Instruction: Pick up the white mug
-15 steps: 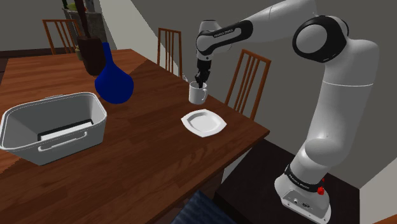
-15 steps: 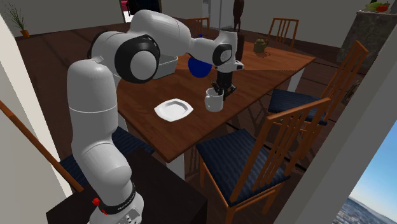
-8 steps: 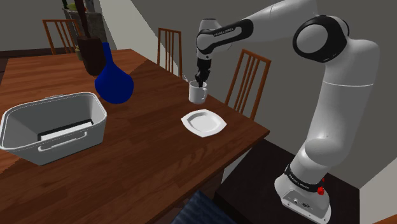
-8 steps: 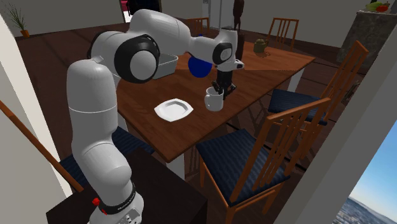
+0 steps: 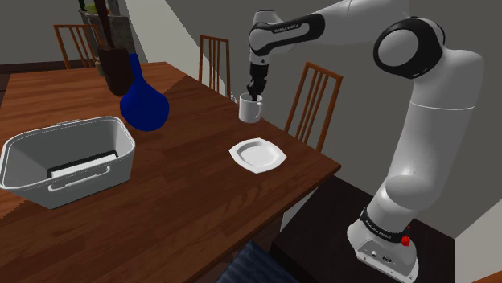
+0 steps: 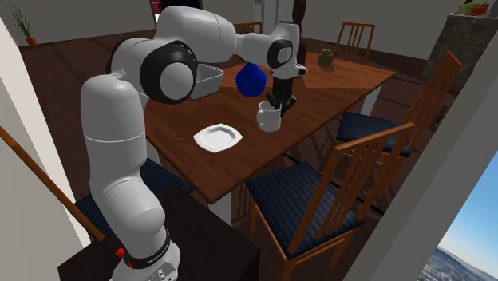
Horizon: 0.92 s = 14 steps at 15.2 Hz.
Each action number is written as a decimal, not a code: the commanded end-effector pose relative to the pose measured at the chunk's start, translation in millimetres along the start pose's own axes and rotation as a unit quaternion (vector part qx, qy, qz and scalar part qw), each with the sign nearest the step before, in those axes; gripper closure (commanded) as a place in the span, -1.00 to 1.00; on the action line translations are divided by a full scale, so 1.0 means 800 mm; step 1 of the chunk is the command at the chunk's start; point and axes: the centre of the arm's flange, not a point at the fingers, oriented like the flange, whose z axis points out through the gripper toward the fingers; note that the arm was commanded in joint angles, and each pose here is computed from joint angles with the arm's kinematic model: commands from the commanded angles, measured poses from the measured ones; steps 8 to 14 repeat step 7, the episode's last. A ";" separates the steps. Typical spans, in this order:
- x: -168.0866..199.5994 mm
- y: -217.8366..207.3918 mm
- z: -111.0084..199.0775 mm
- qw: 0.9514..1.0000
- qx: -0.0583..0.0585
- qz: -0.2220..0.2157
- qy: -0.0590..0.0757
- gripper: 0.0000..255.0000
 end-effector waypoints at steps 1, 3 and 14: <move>-0.001 0.001 -0.013 1.000 0.000 0.000 0.000 1.00; 0.000 0.001 -0.026 1.000 0.000 0.000 0.000 1.00; 0.000 0.001 -0.041 1.000 0.000 0.000 0.000 1.00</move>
